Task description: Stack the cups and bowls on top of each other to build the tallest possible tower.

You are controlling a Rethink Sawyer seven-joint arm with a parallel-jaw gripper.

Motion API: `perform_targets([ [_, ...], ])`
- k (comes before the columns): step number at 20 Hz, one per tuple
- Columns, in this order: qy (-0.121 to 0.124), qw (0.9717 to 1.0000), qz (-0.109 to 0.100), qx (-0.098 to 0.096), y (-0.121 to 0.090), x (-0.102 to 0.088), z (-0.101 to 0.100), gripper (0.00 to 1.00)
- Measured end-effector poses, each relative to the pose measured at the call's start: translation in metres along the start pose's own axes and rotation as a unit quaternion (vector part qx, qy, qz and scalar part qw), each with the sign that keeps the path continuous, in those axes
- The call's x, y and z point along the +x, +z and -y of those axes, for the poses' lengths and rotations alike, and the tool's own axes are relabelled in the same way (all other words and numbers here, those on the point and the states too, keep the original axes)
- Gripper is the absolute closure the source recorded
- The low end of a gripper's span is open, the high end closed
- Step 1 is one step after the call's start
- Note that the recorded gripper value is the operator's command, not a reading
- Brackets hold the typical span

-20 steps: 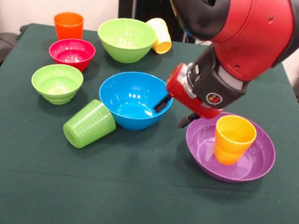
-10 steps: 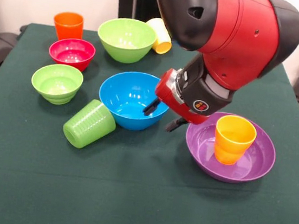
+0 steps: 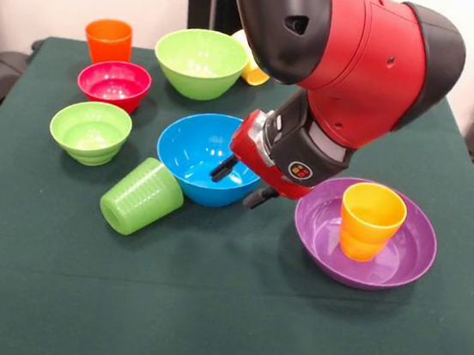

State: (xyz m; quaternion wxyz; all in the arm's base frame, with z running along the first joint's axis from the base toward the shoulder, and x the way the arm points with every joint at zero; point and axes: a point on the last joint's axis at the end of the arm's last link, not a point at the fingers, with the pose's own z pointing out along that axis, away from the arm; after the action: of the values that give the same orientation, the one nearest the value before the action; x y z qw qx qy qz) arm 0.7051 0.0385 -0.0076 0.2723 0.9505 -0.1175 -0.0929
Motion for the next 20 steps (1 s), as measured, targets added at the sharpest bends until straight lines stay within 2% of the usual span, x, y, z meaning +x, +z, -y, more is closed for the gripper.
perform_targets([
  [4,0.0,0.9999,0.005,-0.01,0.001,-0.003,-0.001,0.0],
  [9,0.002,0.9995,0.026,-0.018,0.006,-0.012,0.001,0.0],
  [20,0.007,0.9983,0.056,-0.014,0.023,-0.021,0.004,0.0],
])
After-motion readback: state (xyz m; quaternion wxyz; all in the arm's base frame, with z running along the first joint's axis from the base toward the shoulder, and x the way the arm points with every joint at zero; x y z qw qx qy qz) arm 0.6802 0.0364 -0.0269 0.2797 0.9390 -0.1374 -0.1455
